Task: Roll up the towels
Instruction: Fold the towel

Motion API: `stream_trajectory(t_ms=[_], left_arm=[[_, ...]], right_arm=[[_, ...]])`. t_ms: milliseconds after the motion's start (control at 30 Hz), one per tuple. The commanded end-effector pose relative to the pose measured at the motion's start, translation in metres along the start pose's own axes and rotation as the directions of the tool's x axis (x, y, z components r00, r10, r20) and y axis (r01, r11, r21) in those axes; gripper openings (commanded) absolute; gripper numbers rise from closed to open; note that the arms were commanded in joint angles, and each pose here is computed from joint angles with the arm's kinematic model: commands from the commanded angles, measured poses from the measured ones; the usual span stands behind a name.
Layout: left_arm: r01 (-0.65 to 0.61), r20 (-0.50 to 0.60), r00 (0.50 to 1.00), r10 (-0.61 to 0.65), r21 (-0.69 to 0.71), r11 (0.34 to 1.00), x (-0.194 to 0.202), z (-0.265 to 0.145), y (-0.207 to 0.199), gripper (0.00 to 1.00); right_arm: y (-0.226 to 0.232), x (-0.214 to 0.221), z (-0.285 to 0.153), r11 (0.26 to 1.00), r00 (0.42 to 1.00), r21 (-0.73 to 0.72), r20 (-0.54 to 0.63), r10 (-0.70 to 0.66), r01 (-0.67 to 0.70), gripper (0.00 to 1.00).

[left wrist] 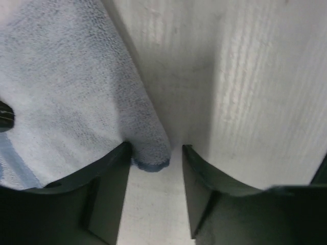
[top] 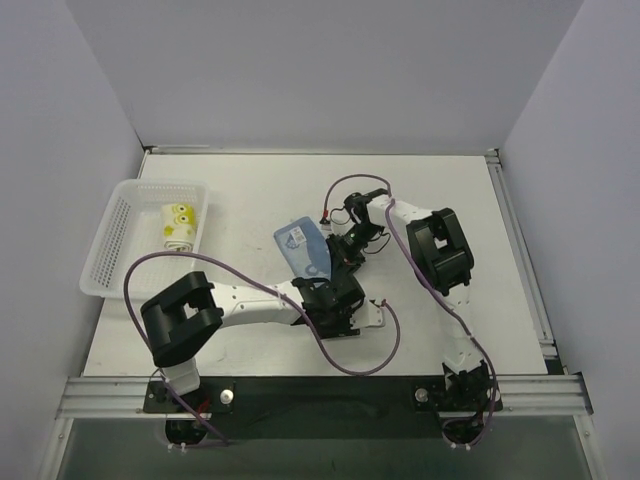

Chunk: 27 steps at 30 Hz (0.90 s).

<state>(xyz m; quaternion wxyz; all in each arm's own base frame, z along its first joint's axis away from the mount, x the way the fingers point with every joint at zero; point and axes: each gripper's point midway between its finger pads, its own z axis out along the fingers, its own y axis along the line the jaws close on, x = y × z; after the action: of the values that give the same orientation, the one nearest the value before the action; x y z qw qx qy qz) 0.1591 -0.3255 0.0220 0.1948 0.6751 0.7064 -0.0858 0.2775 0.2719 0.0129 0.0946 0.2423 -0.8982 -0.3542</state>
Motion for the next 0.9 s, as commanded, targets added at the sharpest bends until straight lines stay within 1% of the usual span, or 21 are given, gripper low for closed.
stream_trajectory(t_ms=[0,67,100,167,300,367,467,500,567,633,667,767,867], left_arm=[[0.011,0.030,1.000,-0.008,-0.090,0.996,-0.017,0.009,0.021,0.50],[0.005,0.006,1.000,-0.005,-0.060,0.998,-0.008,0.012,0.013,0.38],[0.005,0.001,1.000,-0.005,-0.050,0.999,-0.004,0.009,0.011,0.25],[0.006,-0.005,1.000,-0.006,-0.012,1.000,0.004,0.005,0.002,0.16],[0.022,0.053,0.998,-0.029,0.134,0.991,0.007,-0.022,-0.020,0.01],[0.043,0.087,0.994,-0.061,0.201,0.979,0.006,-0.036,-0.025,0.00],[0.070,0.118,0.988,-0.102,0.252,0.965,0.007,-0.048,-0.024,0.00],[0.080,0.109,0.988,-0.114,0.271,0.959,0.011,-0.049,-0.026,0.00],[0.081,0.094,0.989,-0.112,0.286,0.955,0.019,-0.051,-0.024,0.10],[0.079,0.098,0.989,-0.114,0.306,0.949,0.020,-0.053,-0.026,0.10],[0.086,0.104,0.987,-0.125,0.314,0.945,0.021,-0.055,-0.023,0.06],[0.112,0.147,0.974,-0.173,0.353,0.929,0.011,-0.065,-0.018,0.01],[0.163,0.180,0.950,-0.256,0.415,0.895,0.003,-0.075,-0.014,0.00]], right_arm=[[-0.010,0.006,-0.002,0.998,1.000,0.058,-0.006,0.012,-0.011,0.08],[-0.010,0.008,-0.002,0.998,1.000,0.058,-0.008,0.011,-0.010,0.07],[-0.009,0.009,-0.003,0.998,1.000,0.058,-0.007,0.010,-0.010,0.07],[-0.009,0.013,-0.005,0.998,1.000,0.059,-0.008,0.010,-0.010,0.07],[-0.003,0.013,-0.016,0.998,1.000,0.057,0.018,-0.001,0.000,0.07],[0.003,0.014,-0.025,0.998,0.999,0.058,0.037,-0.014,0.012,0.07],[0.012,0.015,-0.037,0.997,0.997,0.063,0.064,-0.041,0.037,0.09],[0.014,0.015,-0.039,0.997,0.996,0.064,0.068,-0.050,0.046,0.10],[0.022,0.017,-0.046,0.996,0.994,0.056,0.085,-0.066,0.062,0.11],[0.029,0.019,-0.051,0.996,0.992,0.043,0.098,-0.078,0.074,0.12],[0.033,0.020,-0.051,0.996,0.992,0.032,0.100,-0.080,0.078,0.12],[0.041,0.024,-0.054,0.997,0.991,0.006,0.106,-0.084,0.083,0.13],[0.047,0.030,-0.059,0.995,0.989,-0.017,0.118,-0.091,0.094,0.17]])
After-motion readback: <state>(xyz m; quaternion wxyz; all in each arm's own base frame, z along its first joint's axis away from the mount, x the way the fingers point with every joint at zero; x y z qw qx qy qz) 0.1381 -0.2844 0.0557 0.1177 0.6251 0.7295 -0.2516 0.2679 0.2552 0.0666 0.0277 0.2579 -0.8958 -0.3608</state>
